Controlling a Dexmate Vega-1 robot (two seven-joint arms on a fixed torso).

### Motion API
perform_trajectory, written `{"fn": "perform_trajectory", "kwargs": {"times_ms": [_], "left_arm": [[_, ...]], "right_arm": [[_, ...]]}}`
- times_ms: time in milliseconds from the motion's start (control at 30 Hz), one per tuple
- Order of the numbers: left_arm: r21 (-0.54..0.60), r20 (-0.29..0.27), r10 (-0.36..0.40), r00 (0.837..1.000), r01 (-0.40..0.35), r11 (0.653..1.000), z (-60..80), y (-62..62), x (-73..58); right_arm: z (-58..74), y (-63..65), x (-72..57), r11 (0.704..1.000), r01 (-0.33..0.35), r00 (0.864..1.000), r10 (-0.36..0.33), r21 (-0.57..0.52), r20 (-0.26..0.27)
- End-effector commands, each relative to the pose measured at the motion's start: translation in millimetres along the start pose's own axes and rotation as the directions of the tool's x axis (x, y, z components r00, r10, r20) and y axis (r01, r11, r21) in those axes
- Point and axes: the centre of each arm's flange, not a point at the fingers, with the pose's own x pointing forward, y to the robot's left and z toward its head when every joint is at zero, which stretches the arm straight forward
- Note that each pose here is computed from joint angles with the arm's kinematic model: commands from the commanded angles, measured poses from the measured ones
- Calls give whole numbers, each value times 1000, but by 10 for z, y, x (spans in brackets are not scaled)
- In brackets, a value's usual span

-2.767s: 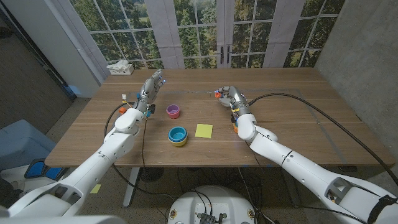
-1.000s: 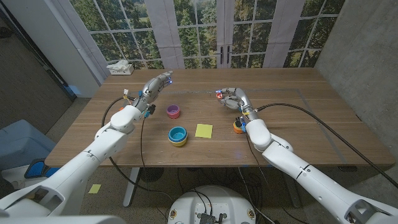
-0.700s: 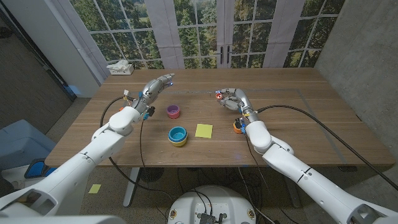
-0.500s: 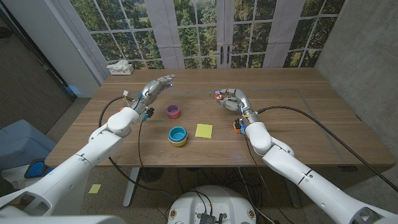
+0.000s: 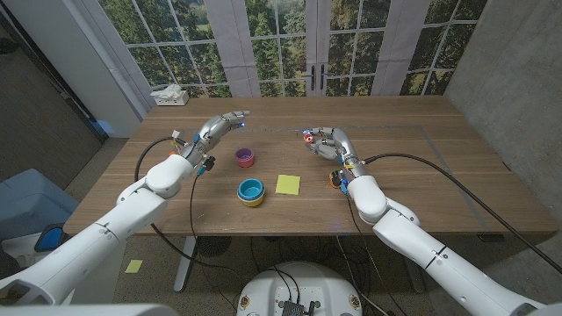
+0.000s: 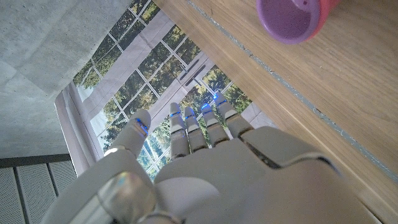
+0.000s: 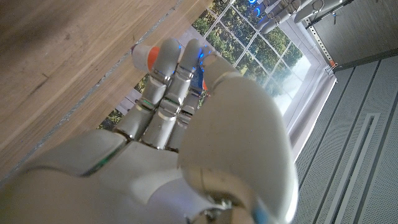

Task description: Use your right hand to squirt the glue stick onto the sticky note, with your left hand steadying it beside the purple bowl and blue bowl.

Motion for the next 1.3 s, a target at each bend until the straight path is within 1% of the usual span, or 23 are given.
{"fn": "perform_trajectory", "kwargs": {"times_ms": [33,267,400,600,767,867,1033,1100,1200,1300], "left_arm": [[46,-3,-31,1000,31,998,111,-91,-156],[85,-33,-31,999,34,996,127,-175,-264],[111,-48,-34,998,39,993,135,-222,-306],[154,-56,-41,998,50,987,154,-284,-339],[155,-60,-63,996,72,985,128,-342,-350],[170,-74,-95,993,106,980,119,-384,-336],[210,-82,-123,989,138,968,149,-431,-313],[239,-90,-129,988,147,960,170,-434,-309],[252,-95,-146,985,165,953,189,-442,-311],[283,-109,-169,980,194,939,206,-466,-308]], "right_arm": [[38,-6,-160,999,-20,1000,20,32,2],[48,1,-203,998,-42,999,42,43,1],[58,10,-234,997,-52,999,52,54,4],[55,28,-278,995,-62,998,62,74,1],[46,45,-303,993,-69,998,69,92,2],[40,43,-320,993,-67,998,67,101,3],[28,35,-343,992,-59,998,59,114,3],[26,33,-351,991,-62,998,63,123,0],[21,35,-367,990,-62,998,63,128,-1],[12,37,-377,988,-66,998,67,143,-3]]}}
